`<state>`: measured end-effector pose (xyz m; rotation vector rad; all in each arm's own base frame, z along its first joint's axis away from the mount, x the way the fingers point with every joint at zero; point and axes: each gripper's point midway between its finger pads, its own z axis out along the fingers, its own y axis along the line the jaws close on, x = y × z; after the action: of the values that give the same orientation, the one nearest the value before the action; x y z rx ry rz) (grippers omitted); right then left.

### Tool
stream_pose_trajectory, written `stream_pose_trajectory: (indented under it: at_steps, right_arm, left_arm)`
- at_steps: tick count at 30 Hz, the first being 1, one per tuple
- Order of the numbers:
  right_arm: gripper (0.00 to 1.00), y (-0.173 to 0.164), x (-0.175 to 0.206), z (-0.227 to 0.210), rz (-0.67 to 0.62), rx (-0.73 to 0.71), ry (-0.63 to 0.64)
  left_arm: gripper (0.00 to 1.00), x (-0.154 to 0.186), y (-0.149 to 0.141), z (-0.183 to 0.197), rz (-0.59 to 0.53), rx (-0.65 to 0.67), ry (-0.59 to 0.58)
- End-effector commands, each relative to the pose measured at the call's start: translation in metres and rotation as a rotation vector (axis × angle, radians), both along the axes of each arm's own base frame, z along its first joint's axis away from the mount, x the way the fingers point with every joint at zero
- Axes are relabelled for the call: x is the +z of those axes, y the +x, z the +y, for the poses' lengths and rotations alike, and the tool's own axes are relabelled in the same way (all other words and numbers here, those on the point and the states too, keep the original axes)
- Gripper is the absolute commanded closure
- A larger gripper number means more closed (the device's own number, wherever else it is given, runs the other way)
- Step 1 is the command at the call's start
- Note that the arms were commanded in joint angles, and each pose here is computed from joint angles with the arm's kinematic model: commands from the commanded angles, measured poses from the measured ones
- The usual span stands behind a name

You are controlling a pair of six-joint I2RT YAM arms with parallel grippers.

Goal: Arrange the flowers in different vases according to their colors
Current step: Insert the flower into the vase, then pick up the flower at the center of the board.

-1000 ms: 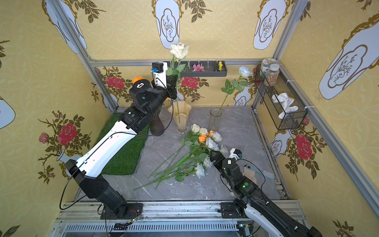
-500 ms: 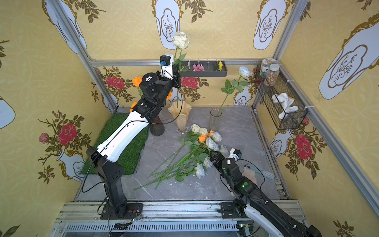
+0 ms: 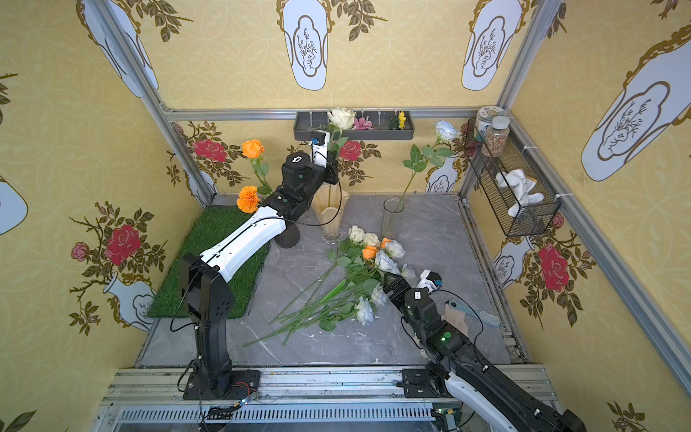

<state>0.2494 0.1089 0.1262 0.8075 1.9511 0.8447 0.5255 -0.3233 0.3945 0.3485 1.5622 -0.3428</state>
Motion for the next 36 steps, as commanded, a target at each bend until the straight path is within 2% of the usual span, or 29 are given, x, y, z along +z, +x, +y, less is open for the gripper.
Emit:
stream_pose_trajectory:
  at_steps: [1,2,5,7,10,16,19,23,26,31,36]
  right_arm:
    - [0.03,0.004,0.008,-0.001,-0.037,-0.012,0.006]
    - [0.03,0.005,0.008,-0.001,-0.035,-0.012,0.006]
    - [0.03,0.005,0.008,0.0,-0.033,-0.01,0.006]
    - [0.03,0.005,0.007,0.0,-0.031,-0.011,0.004]
    - [0.03,0.005,0.007,0.0,-0.029,-0.011,0.004]
    - [0.03,0.005,0.008,0.002,-0.021,0.001,0.001]
    - [0.03,0.004,0.008,0.003,-0.019,0.009,0.004]
    - [0.03,0.003,0.009,0.004,-0.015,0.015,0.006]
    - [0.03,0.002,0.009,0.005,-0.011,0.023,0.009]
    - [0.03,0.0,0.009,0.007,-0.003,0.037,0.019]
    - [0.03,-0.001,0.009,0.009,0.003,0.043,0.022]
  left_arm:
    - [1.0,-0.012,0.002,-0.002,0.018,-0.002,-0.01]
    - [0.99,-0.016,0.002,-0.002,0.028,-0.003,-0.009]
    - [0.88,-0.024,0.0,-0.003,0.062,-0.011,0.0]
    - [0.7,-0.027,-0.004,-0.005,0.09,-0.029,0.004]
    - [0.57,-0.027,-0.014,-0.009,0.123,-0.05,0.021]
    - [0.43,-0.007,-0.05,-0.022,0.115,-0.102,0.014]
    - [0.4,0.004,-0.068,-0.024,0.109,-0.107,0.004]
    - [0.33,0.026,-0.096,-0.013,0.105,-0.11,-0.056]
    - [0.25,0.031,-0.122,-0.001,0.145,-0.122,-0.108]
    - [0.18,-0.004,-0.166,0.018,0.313,-0.149,-0.141]
    - [0.17,-0.081,-0.199,0.032,0.571,-0.141,-0.123]
